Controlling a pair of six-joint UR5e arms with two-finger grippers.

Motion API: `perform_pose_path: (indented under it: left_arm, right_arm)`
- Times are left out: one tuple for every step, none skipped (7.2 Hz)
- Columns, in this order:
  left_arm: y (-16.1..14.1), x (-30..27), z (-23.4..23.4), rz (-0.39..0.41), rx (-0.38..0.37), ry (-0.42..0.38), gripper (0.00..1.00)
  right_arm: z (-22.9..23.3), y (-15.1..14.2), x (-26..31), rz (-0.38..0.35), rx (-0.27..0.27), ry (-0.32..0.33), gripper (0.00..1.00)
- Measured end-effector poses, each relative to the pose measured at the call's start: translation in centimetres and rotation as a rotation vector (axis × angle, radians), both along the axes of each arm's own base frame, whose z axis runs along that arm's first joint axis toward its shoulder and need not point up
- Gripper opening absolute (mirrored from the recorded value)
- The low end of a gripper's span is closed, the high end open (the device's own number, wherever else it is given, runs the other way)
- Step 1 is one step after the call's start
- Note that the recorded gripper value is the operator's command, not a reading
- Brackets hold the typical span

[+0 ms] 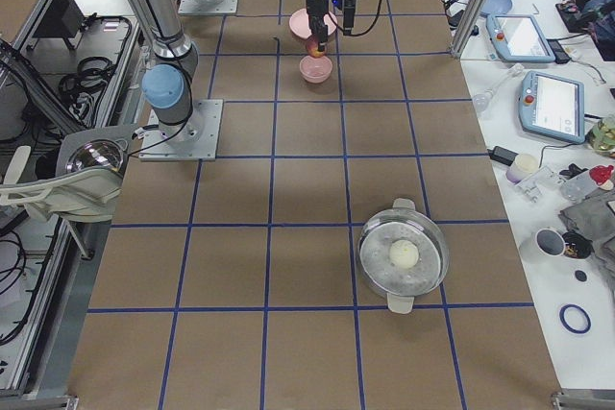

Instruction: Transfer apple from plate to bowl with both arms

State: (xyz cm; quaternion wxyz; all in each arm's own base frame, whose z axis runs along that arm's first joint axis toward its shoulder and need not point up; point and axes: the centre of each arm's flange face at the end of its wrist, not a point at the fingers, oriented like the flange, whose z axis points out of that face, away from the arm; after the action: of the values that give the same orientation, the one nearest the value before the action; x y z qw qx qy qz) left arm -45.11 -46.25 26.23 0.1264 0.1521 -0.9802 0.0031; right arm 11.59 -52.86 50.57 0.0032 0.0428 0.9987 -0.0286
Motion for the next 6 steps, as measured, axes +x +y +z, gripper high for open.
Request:
perform_pose_path:
  left_arm:
    - [0.0, -1.1, -1.2, -0.003, 0.009, -0.011, 0.00]
    - [0.2, -1.6, -2.1, -0.007, 0.015, -0.020, 0.00]
    - [0.3, -1.8, -2.8, -0.013, 0.023, -0.031, 0.17]
    - [0.4, -1.8, -3.5, -0.019, 0.027, -0.047, 0.67]
    - [0.2, -1.8, -3.9, -0.021, 0.023, -0.065, 1.00]
    - [0.2, -1.6, -3.7, -0.022, 0.011, -0.078, 1.00]
  right_arm:
    - [0.1, 0.0, 1.6, -0.037, -0.018, 0.000, 1.00]
    - [0.0, -0.1, 2.9, -0.063, -0.036, -0.001, 1.00]
    - [-0.1, -0.2, 3.6, -0.072, -0.042, -0.001, 1.00]
    - [-0.1, -0.4, 3.6, -0.075, -0.046, -0.001, 1.00]
    - [0.4, -0.5, 3.3, -0.082, -0.058, -0.001, 1.00]
    - [1.3, -0.4, 3.2, -0.087, -0.075, -0.002, 1.00]
